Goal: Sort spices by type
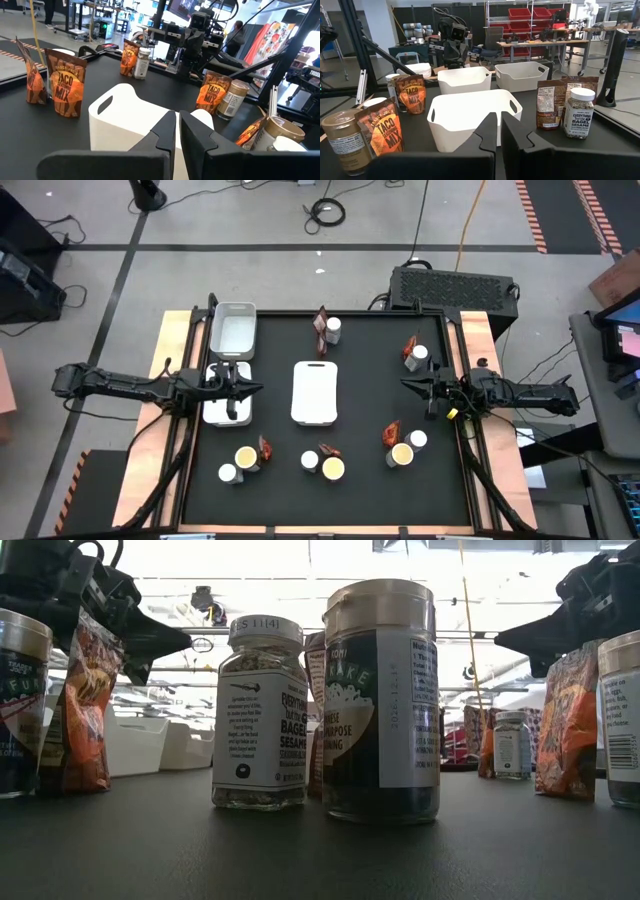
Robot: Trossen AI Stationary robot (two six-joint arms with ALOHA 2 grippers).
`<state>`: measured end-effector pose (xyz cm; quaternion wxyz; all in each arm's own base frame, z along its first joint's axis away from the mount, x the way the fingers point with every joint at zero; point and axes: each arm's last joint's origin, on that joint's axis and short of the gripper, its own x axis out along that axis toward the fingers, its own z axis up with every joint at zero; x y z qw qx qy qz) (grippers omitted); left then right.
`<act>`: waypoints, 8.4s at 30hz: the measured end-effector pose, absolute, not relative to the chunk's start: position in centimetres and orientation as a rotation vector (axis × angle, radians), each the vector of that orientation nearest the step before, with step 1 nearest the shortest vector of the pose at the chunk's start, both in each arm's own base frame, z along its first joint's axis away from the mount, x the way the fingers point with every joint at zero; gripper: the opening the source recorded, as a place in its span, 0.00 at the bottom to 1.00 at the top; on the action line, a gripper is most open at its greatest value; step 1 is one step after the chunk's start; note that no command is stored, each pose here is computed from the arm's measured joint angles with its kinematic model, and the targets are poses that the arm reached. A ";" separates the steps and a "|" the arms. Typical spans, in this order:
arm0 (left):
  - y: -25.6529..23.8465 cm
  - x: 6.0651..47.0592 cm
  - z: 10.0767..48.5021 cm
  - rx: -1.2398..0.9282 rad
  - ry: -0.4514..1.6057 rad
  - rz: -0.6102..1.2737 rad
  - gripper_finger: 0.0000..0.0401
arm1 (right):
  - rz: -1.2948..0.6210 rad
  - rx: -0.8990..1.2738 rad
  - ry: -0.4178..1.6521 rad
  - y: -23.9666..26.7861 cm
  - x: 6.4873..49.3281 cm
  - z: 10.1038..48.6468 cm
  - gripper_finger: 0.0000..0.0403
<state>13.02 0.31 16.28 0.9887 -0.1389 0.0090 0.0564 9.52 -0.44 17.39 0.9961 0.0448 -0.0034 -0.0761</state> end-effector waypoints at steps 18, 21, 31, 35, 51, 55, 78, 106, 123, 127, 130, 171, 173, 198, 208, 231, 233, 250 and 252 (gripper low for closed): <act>0.5 13.0 17.3 -0.330 -0.100 0.148 0.07 | -0.152 0.093 -0.015 -0.4 9.5 17.5 0.00; 0.5 12.9 18.0 -0.373 -0.170 0.134 0.07 | -0.153 0.093 -0.024 -0.4 9.5 17.6 0.00; 0.5 13.0 19.2 -0.401 -0.232 0.122 0.07 | -0.152 0.066 -0.193 -0.5 9.3 19.2 0.00; 0.5 13.2 20.6 -0.389 -0.269 0.113 0.07 | -0.158 0.045 -0.269 -0.5 9.2 20.0 0.00; 0.9 14.0 28.6 -0.203 -0.159 0.130 0.07 | -0.223 -0.028 -0.207 -0.6 9.7 26.0 0.00; 1.0 14.3 29.9 -0.146 -0.116 0.144 0.07 | -0.225 -0.053 -0.165 -0.6 10.7 28.3 0.00; 1.5 15.8 36.8 -0.038 0.330 0.282 0.26 | -0.379 -0.151 0.524 -3.0 16.1 39.9 0.11; 0.5 19.9 30.4 -0.122 0.877 0.424 0.56 | -0.471 0.208 1.204 -8.6 16.9 33.3 0.80; -2.9 18.0 24.6 -0.276 0.869 0.510 0.56 | -0.361 0.024 1.037 -11.4 19.9 29.5 0.80; -2.7 18.0 24.7 -0.258 0.858 0.532 0.56 | -0.460 0.082 1.041 -12.5 19.7 29.7 0.80; -2.3 18.1 24.7 -0.227 0.862 0.528 0.56 | -0.623 0.134 1.066 -13.0 19.0 30.5 0.80; -2.0 18.4 24.8 -0.205 0.893 0.435 0.56 | -0.817 0.524 1.247 -13.4 15.5 22.8 0.78; -2.0 18.4 24.8 -0.205 0.893 0.435 0.56 | -0.816 0.526 1.256 -13.5 15.6 22.7 0.76; -2.0 18.4 24.8 -0.206 0.892 0.434 0.56 | -0.797 0.539 1.347 -13.5 15.6 22.6 0.35; -2.1 18.4 24.7 -0.273 0.901 0.426 0.56 | -0.650 0.568 1.206 -12.9 17.3 28.8 0.36; -2.1 18.4 24.7 -0.324 0.902 0.433 0.56 | -0.086 0.360 0.680 -11.1 28.7 34.8 0.36; -2.1 18.4 24.7 -0.310 0.893 0.433 0.56 | -0.052 0.369 0.698 -11.2 29.9 33.8 0.36; -0.4 18.8 25.2 -0.248 0.867 0.471 0.56 | 0.063 0.307 0.909 -10.2 36.7 30.8 0.36; -0.4 18.8 25.2 -0.249 0.867 0.473 0.56 | 0.058 0.288 0.934 -10.3 37.3 30.0 0.36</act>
